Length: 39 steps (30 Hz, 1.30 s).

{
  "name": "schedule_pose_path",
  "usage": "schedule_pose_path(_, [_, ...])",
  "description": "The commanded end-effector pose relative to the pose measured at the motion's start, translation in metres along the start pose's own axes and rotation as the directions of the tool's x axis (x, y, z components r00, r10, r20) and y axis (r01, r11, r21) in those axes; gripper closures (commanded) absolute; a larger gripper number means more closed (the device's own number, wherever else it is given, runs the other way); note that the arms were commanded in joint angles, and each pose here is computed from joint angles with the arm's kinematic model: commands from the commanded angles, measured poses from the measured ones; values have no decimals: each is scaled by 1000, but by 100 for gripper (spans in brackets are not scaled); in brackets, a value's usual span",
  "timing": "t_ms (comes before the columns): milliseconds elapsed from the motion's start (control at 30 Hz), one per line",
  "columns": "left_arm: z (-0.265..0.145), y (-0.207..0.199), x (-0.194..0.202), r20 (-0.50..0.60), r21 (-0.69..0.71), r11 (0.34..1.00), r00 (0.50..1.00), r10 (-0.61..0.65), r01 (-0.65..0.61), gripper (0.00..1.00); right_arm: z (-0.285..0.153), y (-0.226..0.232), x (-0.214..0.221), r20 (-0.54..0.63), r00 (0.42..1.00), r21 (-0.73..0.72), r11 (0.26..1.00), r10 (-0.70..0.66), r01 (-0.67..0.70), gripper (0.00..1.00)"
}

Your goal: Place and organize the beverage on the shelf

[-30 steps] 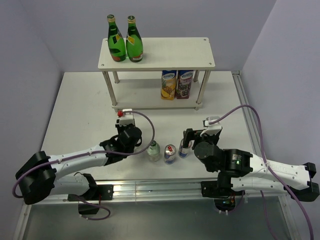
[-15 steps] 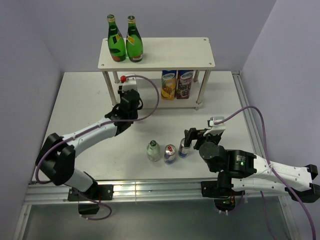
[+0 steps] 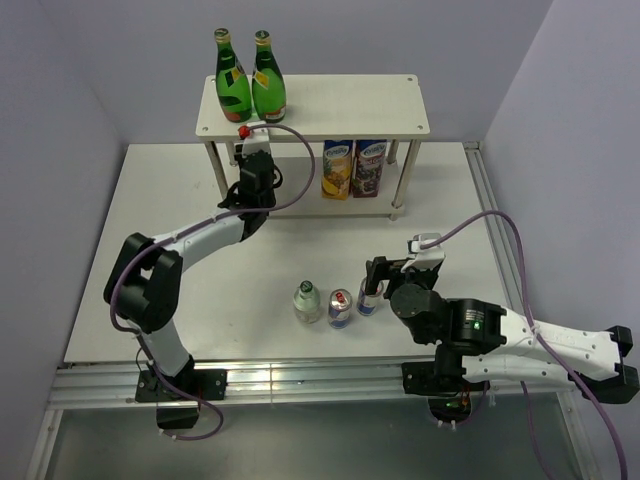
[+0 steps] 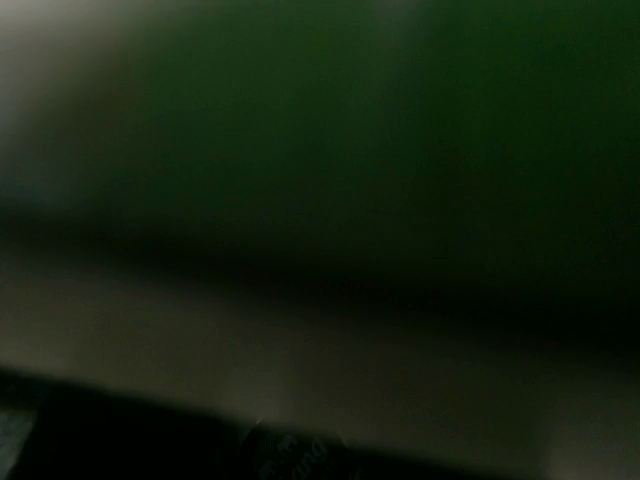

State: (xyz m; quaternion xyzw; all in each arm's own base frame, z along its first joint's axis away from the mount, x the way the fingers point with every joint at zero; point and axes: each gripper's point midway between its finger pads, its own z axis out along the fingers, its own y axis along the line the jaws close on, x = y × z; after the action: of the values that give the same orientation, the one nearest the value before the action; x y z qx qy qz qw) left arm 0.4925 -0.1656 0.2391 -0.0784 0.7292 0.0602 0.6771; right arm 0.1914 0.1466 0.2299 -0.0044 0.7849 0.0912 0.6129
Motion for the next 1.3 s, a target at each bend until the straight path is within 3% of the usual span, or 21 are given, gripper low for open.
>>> schedule_pose_path(0, [11,2,-57,153,-5,994,982,-110,112,100,2,1,-2,19,1000,19,1000,1,-1,4])
schedule_pose_path(833, [24,26,17,156,-123,982,980,-121,140,100,6,4,3,5,999,41,998,-40,39,4])
schedule_pose_path(933, [26,25,21,150,-136,982,982,-113,134,80,5,3,2,8,999,41,999,-34,33,4])
schedule_pose_path(967, [27,25,21,149,-135,982,982,-114,134,63,5,4,2,8,999,39,999,-33,33,4])
schedule_pose_path(1000, [28,25,24,140,-137,983,985,-104,123,54,5,3,2,9,999,40,999,-34,34,4])
schedule_pose_path(1167, [28,24,25,133,-139,984,987,-95,113,34,6,3,3,7,999,46,998,-36,36,4])
schedule_pose_path(1267, [29,23,25,129,-138,984,988,-90,108,32,5,2,4,7,999,46,998,-36,36,4])
